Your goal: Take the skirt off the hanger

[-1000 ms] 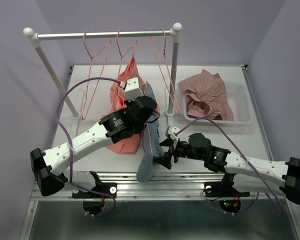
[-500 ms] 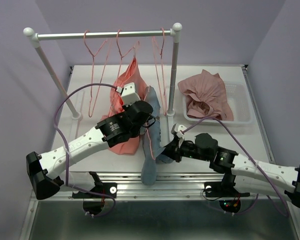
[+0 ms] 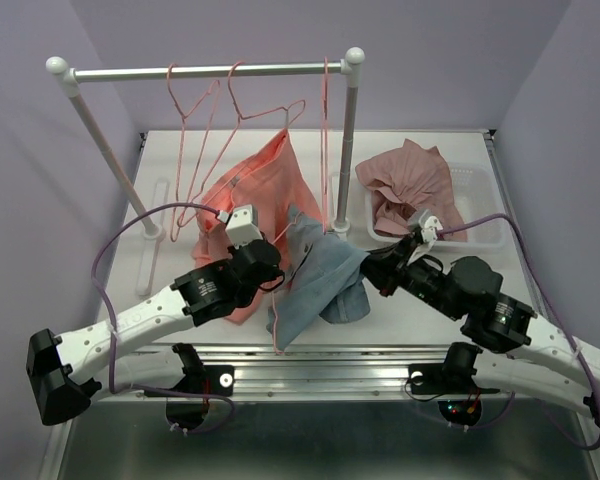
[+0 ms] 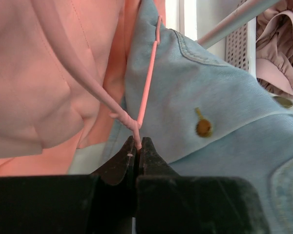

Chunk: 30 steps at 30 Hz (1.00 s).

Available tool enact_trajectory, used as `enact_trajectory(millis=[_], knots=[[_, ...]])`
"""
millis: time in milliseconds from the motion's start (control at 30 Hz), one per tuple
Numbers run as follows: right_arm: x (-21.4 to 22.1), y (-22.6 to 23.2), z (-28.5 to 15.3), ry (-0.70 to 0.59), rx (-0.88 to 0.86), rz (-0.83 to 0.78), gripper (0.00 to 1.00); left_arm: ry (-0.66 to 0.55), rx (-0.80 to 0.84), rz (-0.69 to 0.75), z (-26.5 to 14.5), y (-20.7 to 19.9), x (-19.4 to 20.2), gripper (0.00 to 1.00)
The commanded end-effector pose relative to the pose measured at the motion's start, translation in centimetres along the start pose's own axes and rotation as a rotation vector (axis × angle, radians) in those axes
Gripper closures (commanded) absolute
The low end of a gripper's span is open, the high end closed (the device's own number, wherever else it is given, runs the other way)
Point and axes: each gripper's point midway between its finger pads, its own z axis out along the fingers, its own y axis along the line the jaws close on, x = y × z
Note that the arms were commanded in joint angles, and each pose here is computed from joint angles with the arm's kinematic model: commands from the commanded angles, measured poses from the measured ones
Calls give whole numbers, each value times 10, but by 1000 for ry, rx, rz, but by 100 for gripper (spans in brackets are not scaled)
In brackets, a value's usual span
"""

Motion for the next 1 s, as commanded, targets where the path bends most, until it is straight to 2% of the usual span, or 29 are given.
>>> enact_trajectory(millis=[0,133,267,533,633,833,967], knots=[[-75,-18,-20,-206,157,96,99,-5,-7,-7,-5,11,3,100],[-110,-29,-42,-282,230,110,99,1,-32,-6,-6,21,8,100],[-132,-35,-59,-304,277,114,99,2,-48,3,-5,25,10,100],[-220,-30,-101,-475,294,179,99,12,-84,20,0,30,16,100],[-239,-36,-106,-489,354,168,99,15,-95,30,2,31,18,100],[-248,-62,-96,-440,569,82,99,14,-38,30,-2,18,11,100],[-258,-84,-89,-408,791,11,99,-1,13,28,-11,10,1,100]])
